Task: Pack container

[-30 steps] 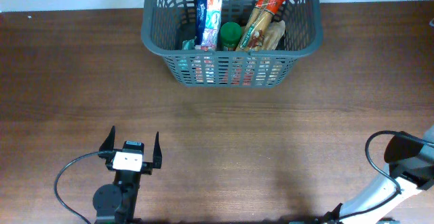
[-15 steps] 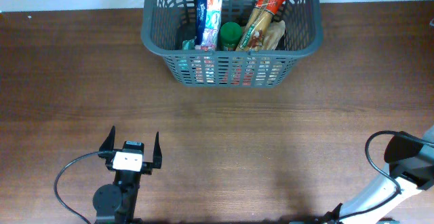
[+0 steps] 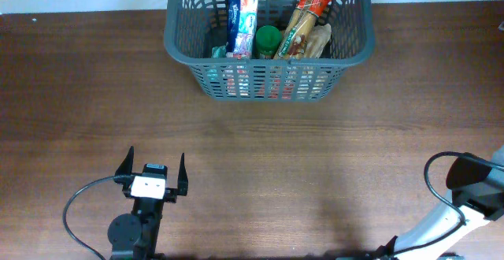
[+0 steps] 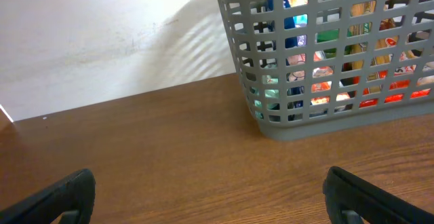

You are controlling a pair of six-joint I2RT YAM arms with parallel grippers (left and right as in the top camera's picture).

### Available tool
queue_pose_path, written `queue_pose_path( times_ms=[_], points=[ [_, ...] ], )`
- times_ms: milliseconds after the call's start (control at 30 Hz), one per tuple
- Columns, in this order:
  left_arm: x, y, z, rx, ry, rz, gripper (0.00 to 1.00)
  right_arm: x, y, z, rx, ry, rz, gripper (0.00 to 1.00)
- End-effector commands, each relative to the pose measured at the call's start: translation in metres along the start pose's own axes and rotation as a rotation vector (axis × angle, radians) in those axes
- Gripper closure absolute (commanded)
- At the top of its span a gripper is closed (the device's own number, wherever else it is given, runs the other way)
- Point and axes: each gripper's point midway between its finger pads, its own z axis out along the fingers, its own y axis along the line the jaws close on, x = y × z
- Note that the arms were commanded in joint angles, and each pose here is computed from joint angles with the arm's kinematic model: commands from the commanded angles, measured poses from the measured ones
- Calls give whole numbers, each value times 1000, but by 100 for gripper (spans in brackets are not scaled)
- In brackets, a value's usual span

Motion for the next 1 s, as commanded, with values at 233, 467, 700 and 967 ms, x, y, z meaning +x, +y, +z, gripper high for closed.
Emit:
queue_pose_path(
  times_ms=[233, 467, 700, 967],
  points=[
    [2, 3, 0, -17, 4, 15, 1, -49, 30, -52, -158, -277, 96, 1],
    [2, 3, 0, -17, 4, 15, 1, -70, 63, -126, -352, -491, 141, 1],
    [2, 3, 0, -17, 4, 16, 1, -65, 77, -182, -520, -644, 185, 1],
    [2, 3, 0, -17, 4, 16, 1, -39, 52, -198, -626, -774, 258, 1]
  ],
)
